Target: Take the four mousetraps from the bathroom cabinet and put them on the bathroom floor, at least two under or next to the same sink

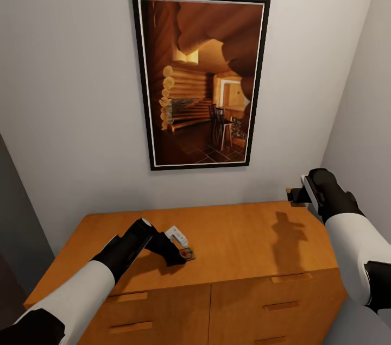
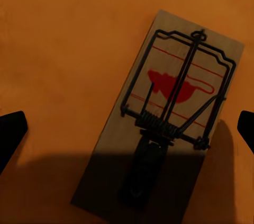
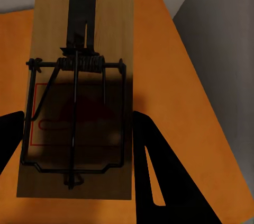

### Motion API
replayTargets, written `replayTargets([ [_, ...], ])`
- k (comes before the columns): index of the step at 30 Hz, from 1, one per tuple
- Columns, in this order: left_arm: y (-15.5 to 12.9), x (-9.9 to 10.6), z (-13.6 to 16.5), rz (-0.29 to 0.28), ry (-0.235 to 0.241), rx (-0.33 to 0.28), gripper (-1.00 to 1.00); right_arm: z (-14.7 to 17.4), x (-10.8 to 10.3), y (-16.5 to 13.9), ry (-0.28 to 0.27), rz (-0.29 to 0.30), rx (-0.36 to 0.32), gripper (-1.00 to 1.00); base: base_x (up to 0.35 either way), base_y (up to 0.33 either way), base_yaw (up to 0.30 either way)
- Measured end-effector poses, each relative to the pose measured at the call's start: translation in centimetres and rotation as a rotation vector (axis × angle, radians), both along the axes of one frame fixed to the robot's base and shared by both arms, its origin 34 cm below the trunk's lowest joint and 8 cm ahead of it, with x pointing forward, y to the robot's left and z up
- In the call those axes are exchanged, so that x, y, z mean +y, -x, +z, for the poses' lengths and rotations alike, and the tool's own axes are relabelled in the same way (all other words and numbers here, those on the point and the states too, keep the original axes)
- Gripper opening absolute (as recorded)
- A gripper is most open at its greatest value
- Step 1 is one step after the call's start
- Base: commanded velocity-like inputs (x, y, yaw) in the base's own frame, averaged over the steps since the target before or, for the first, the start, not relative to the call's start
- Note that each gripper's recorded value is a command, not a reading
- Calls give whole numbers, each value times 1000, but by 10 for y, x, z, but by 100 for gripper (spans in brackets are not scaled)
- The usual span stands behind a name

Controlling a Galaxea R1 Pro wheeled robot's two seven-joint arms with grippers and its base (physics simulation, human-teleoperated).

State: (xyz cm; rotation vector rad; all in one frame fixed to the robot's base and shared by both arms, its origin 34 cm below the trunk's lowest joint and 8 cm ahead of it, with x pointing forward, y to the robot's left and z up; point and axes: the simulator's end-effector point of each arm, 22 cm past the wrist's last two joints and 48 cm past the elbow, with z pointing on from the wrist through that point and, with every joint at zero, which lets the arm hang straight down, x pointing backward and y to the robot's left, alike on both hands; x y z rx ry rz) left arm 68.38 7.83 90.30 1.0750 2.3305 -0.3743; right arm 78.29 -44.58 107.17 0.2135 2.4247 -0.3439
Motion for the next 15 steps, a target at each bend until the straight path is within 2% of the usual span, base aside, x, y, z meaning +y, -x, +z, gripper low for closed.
replayTargets([
  [15,2,-4,-6,10,-8,9,100,1,0,0,0,0,-1,-100,0,0,0],
])
